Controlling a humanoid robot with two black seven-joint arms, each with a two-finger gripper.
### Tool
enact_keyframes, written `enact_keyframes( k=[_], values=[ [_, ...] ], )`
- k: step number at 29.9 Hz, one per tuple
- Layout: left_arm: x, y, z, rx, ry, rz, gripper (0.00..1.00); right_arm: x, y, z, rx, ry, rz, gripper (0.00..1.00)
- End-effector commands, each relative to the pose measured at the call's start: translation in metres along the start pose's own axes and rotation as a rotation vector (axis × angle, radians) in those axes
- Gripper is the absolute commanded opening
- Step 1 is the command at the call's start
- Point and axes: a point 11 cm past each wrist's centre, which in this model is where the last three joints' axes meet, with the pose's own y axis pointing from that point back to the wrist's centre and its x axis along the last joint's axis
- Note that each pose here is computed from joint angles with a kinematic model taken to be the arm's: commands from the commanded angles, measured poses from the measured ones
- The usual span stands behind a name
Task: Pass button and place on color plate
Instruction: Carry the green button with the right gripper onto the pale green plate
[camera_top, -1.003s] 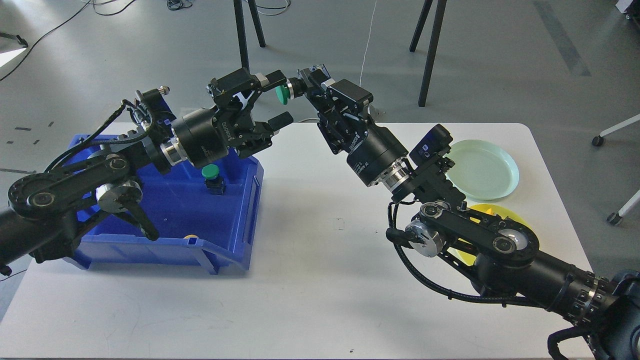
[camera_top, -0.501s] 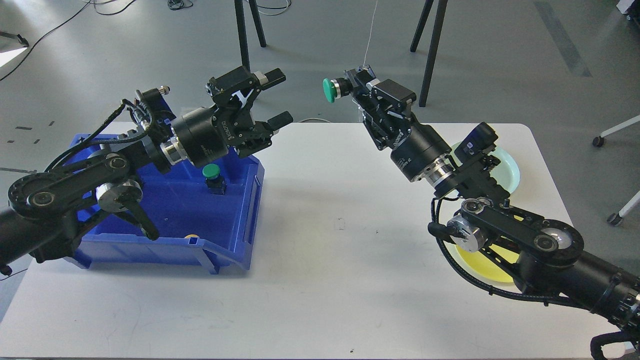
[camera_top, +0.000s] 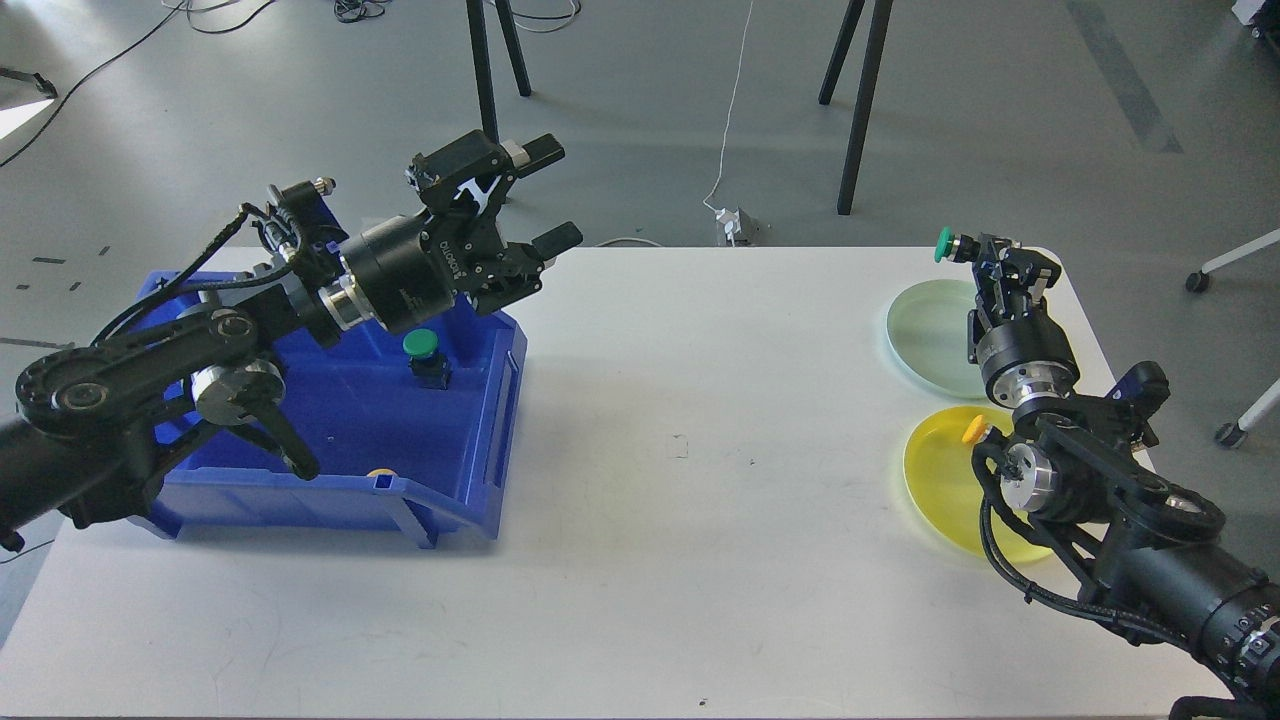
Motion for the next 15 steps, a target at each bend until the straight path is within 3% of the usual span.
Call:
enact_keyframes(
  k=[1, 15],
  values=[
    [0.0, 0.0, 0.0, -0.001, 0.001, 0.0, 0.95, 0.004, -0.003, 0.008, -0.021, 0.006, 0.041, 0.12],
    [0.0, 0.0, 0.0, 0.0, 0.002, 0.001, 0.95, 0.001, -0.011, 0.018, -0.078, -0.034, 0.128, 0.15]
  ],
)
